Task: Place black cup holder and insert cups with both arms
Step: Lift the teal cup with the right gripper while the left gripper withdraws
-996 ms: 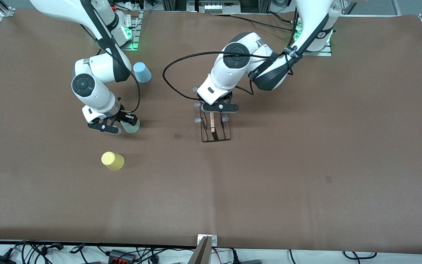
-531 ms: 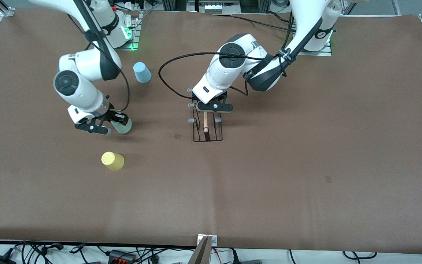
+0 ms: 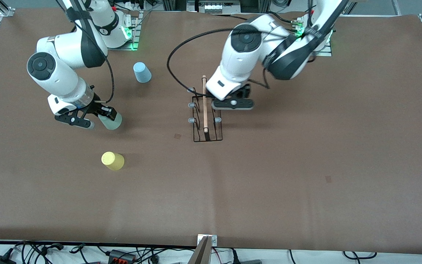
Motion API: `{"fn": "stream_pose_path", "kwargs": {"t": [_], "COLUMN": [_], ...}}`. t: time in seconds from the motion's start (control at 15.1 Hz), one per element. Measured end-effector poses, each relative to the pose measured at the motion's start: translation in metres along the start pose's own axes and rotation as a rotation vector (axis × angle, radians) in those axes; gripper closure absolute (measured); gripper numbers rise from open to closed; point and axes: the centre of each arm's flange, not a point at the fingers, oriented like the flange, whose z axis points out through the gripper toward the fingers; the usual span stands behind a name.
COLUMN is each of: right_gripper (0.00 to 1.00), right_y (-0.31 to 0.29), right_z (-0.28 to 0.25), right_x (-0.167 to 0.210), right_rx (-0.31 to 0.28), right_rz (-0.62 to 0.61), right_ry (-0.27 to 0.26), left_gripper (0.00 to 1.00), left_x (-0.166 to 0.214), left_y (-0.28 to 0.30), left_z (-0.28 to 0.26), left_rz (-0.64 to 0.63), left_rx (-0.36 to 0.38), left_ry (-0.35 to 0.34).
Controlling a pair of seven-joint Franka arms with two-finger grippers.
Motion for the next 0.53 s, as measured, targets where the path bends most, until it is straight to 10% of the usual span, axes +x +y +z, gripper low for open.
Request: {"fn": "stream_pose_path", "kwargs": {"t": [0.2, 0.53], "right_gripper": [0.35, 0.35], "right_y": [-0.061, -0.194], "right_z": [-0.045, -0.085], "right_x": [-0.048, -0.162], "right_rx": [0.024, 0.100], "right_rz": [0.115, 0.299], "right_ry": [-0.005, -0.004], "left_gripper": [0.00, 0.00], "left_x": [0.027, 0.076], "left_y": [-0.050, -0.133], "left_z": [-0.050, -0.058], "left_rz": [-0.020, 0.100], "left_rx": [0.155, 0.213], "left_ry": [0.066, -0.003]}}
